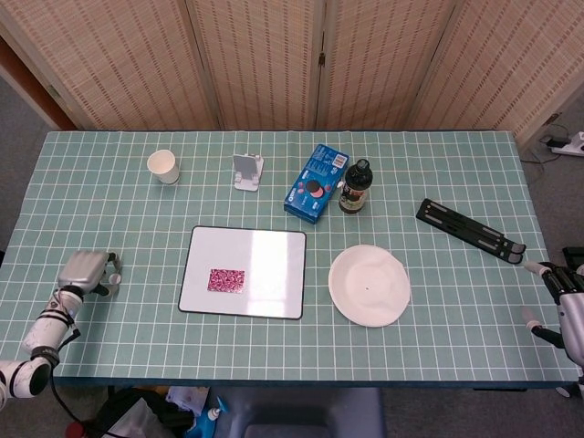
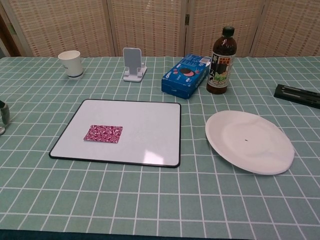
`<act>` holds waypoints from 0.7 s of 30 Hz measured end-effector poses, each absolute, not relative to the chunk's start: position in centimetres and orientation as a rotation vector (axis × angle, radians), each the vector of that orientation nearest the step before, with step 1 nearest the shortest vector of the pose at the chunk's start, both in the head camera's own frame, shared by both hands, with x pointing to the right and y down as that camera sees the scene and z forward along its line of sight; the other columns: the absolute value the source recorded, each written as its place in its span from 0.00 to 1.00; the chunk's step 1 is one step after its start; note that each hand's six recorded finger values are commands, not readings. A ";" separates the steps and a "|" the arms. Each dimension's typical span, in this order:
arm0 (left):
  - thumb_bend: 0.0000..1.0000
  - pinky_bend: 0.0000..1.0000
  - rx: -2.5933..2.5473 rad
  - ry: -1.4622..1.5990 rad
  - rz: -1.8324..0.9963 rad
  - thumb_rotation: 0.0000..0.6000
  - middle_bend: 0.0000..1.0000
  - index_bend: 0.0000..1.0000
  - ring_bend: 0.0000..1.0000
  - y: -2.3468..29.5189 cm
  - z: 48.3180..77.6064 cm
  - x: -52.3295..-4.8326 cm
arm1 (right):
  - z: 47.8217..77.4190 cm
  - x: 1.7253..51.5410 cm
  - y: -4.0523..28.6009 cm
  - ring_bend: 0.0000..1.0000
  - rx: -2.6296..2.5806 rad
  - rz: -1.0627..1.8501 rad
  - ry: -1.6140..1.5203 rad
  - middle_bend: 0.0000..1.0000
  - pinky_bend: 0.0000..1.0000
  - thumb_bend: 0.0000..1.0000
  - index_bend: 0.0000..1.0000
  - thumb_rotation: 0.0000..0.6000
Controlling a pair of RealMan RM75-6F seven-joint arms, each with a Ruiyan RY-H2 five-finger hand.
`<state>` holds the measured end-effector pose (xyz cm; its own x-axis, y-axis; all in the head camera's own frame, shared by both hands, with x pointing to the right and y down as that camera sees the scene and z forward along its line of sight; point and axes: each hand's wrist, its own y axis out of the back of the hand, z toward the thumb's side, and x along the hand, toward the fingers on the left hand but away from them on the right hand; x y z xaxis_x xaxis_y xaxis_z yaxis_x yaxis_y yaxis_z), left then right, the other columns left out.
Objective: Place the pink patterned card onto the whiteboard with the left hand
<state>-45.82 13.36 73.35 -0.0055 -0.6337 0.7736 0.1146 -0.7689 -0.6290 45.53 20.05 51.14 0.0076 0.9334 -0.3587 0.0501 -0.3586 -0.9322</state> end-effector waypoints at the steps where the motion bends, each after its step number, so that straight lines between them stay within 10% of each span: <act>1: 0.23 0.98 -1.745 0.539 -1.829 1.00 0.99 0.43 0.98 13.3 73.4 -45.8 | 51.1 45.5 20.1 0.23 -1.514 1.452 -1.052 0.25 0.30 0.25 0.22 1.00; 21: 0.23 0.98 -1.741 0.549 -1.855 1.00 0.99 0.48 0.98 13.4 74.1 -46.6 | 51.0 45.6 20.2 0.23 -1.507 1.460 -1.054 0.25 0.30 0.25 0.22 1.00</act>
<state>-46.56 13.38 74.08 -0.0271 -0.6280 0.7777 0.1039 -0.7756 -0.6227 45.62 20.19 51.01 -0.0007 0.9333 -0.3590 0.0467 -0.3586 -0.9323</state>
